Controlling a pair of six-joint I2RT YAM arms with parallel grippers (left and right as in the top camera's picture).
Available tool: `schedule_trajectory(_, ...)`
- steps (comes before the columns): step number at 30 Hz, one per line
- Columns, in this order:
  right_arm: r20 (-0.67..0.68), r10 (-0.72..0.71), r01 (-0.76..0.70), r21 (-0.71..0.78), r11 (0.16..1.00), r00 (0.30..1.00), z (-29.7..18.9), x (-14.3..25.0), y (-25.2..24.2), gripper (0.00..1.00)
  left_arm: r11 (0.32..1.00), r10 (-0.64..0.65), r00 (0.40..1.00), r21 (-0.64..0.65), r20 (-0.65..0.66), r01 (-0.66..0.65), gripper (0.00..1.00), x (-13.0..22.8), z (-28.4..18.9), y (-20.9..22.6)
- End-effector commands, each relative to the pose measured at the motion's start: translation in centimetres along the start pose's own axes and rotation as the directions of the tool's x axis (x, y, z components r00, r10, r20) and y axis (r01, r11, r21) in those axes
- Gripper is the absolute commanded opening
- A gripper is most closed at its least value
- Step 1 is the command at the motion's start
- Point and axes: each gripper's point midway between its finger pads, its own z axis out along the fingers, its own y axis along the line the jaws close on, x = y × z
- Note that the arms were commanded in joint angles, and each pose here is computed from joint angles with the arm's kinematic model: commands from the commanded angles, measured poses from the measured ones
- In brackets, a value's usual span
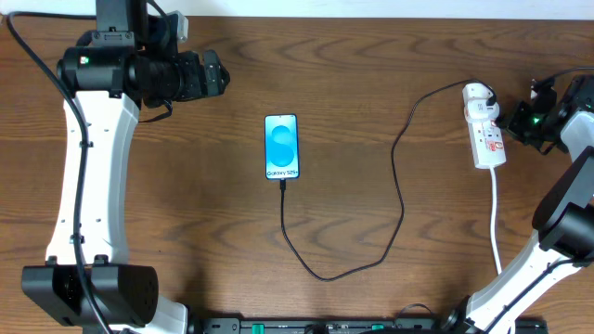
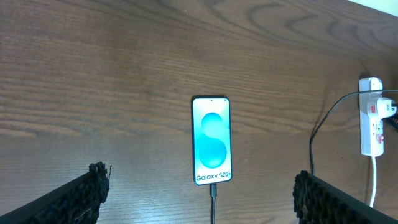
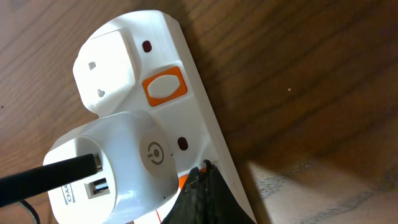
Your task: Plug charger to phone and switch on socket
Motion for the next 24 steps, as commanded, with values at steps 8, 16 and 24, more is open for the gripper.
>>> schedule_trajectory(8, -0.046, -0.022, 0.020, -0.048, 0.999, 0.999, 0.9, 1.0, 1.4, 0.01, 1.000, 0.011, 1.000, -0.004, 0.002, -0.011, 0.96, 0.1, -0.2, 0.0)
schedule_trajectory(16, -0.052, -0.056, 0.053, -0.058, 0.997, 0.997, 1.5, 1.1, 2.7, 0.01, 1.000, 0.011, 1.000, -0.004, 0.002, -0.011, 0.96, 0.1, -0.2, 0.0)
schedule_trajectory(24, -0.066, -0.063, 0.058, -0.063, 0.996, 0.996, 1.7, 1.5, 3.3, 0.01, 1.000, 0.011, 1.000, -0.004, 0.002, -0.011, 0.96, 0.1, -0.2, 0.0)
